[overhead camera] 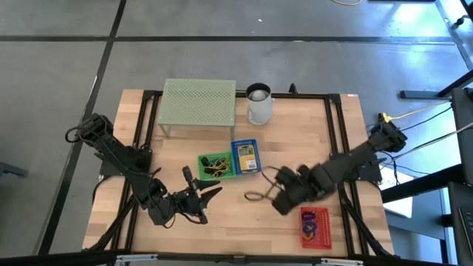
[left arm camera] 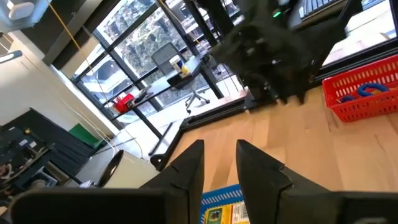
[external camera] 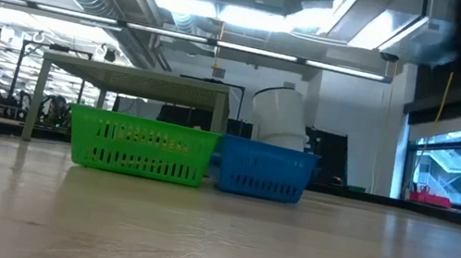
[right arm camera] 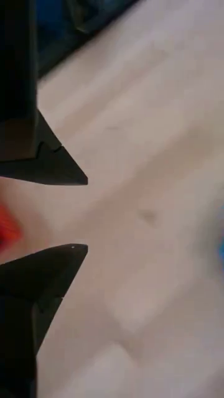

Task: Pick & Place Office Desk Supplies
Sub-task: Move the red bin to the center of the table, then put the green bin on the shelf

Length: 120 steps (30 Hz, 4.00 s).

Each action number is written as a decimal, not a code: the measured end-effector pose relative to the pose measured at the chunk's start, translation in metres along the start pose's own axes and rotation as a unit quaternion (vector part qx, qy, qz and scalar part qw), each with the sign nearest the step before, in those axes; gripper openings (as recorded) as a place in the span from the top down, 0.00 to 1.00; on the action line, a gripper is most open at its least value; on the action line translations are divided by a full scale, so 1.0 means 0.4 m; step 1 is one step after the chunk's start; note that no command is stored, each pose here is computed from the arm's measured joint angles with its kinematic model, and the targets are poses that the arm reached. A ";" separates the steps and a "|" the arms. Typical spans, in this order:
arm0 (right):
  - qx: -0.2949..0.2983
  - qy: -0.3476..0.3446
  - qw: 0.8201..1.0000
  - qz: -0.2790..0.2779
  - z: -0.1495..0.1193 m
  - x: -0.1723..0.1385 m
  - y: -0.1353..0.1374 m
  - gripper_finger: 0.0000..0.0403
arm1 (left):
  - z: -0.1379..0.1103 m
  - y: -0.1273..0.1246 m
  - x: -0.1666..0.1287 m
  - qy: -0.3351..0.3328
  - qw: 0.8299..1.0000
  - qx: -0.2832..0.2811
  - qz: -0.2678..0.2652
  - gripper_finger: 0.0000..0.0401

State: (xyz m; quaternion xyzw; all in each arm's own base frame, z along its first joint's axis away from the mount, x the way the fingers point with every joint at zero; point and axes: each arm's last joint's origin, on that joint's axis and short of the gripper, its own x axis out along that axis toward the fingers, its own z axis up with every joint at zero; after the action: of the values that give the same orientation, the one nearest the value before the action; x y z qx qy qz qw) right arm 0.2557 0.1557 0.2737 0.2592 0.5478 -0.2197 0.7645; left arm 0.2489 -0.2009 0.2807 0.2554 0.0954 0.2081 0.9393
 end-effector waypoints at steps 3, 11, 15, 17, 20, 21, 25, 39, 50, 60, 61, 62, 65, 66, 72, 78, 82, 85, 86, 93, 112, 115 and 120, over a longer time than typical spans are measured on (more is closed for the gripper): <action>-0.020 0.055 0.998 0.011 -0.062 0.000 0.022 0.59 | 0.000 0.000 0.000 0.000 1.000 0.000 0.000 0.79; -0.192 0.110 0.975 -0.012 -0.181 -0.021 0.021 0.59 | 0.000 0.000 0.000 0.000 1.000 0.001 0.000 0.78; -0.251 0.094 0.963 -0.023 -0.196 -0.019 0.015 0.59 | 0.000 0.000 0.000 0.000 1.000 0.001 0.000 0.78; -0.263 0.102 0.958 -0.041 -0.203 0.002 0.000 0.59 | 0.000 0.000 0.000 0.000 1.000 0.001 0.000 0.79; -0.269 0.141 0.950 -0.071 -0.221 0.047 -0.035 0.59 | 0.000 0.000 0.000 0.000 1.000 0.001 -0.001 0.79; -0.268 0.157 0.947 -0.079 -0.228 0.062 -0.047 0.59 | 0.000 0.000 0.000 0.000 1.000 0.001 0.000 0.78; -0.265 0.189 0.942 -0.086 -0.247 0.109 -0.077 0.59 | 0.000 0.000 0.000 0.000 1.000 0.001 0.000 0.79; -0.296 0.178 0.938 -0.042 -0.267 0.179 -0.095 0.61 | 0.000 0.000 0.000 0.000 1.000 0.002 0.000 0.78; -0.298 0.181 0.937 -0.019 -0.255 0.196 -0.096 0.89 | 0.000 0.000 0.000 0.000 1.000 0.002 0.000 0.78; -0.297 0.153 0.942 0.037 -0.175 0.214 -0.076 0.98 | 0.000 0.000 0.000 0.000 1.000 0.002 0.000 0.79; -0.293 0.143 0.944 0.046 -0.154 0.214 -0.072 0.98 | 0.000 0.000 0.000 0.000 1.000 0.002 0.000 0.78; -0.290 0.129 0.947 0.054 -0.131 0.215 -0.068 0.98 | 0.000 0.000 0.000 0.000 1.000 0.003 0.000 0.78; -0.274 0.085 0.955 0.072 -0.052 0.216 -0.063 0.98 | 0.000 0.000 0.000 0.000 1.000 0.006 0.000 0.79; -0.264 0.070 0.959 0.081 -0.024 0.216 -0.062 0.98 | 0.000 0.000 0.000 0.000 1.000 0.006 0.000 0.78; -0.199 -0.007 0.966 0.164 0.131 0.210 -0.059 0.98 | 0.000 0.000 0.000 0.000 1.000 0.006 0.000 0.78; -0.249 -0.013 0.955 0.162 0.196 0.247 -0.036 0.98 | 0.000 0.000 0.000 0.000 1.000 0.006 -0.001 0.78; -0.288 0.016 0.942 0.170 0.223 0.293 0.002 0.98 | -0.002 -0.001 0.000 0.002 1.000 0.010 -0.001 0.79; -0.306 0.024 0.938 0.159 0.247 0.310 0.027 0.97 | -0.004 -0.001 0.000 0.003 1.000 0.015 -0.002 0.79; -0.310 0.025 0.937 0.158 0.254 0.316 0.033 0.97 | -0.004 -0.002 0.000 0.003 1.000 0.016 -0.002 0.79; -0.300 0.029 0.942 0.147 0.292 0.349 0.035 0.96 | -0.004 -0.002 0.000 0.004 1.000 0.014 -0.003 0.79; -0.323 0.012 0.938 0.126 0.297 0.247 0.003 0.66 | -0.005 -0.002 0.000 0.004 1.000 0.012 -0.003 0.79; -0.366 -0.012 0.925 0.102 0.282 0.183 -0.006 0.67 | -0.005 -0.002 0.000 0.004 1.000 0.012 -0.003 0.79; -0.453 -0.049 0.884 0.107 0.225 0.096 -0.027 0.69 | -0.005 -0.002 0.000 0.005 1.000 0.002 -0.003 0.79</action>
State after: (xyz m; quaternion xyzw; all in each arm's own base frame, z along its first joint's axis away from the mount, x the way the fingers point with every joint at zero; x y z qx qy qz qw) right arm 0.3255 0.0881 0.2594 -0.0697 0.5181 0.1232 0.8435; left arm 0.2486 -0.2006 0.2784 0.2556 0.1009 0.2065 0.9391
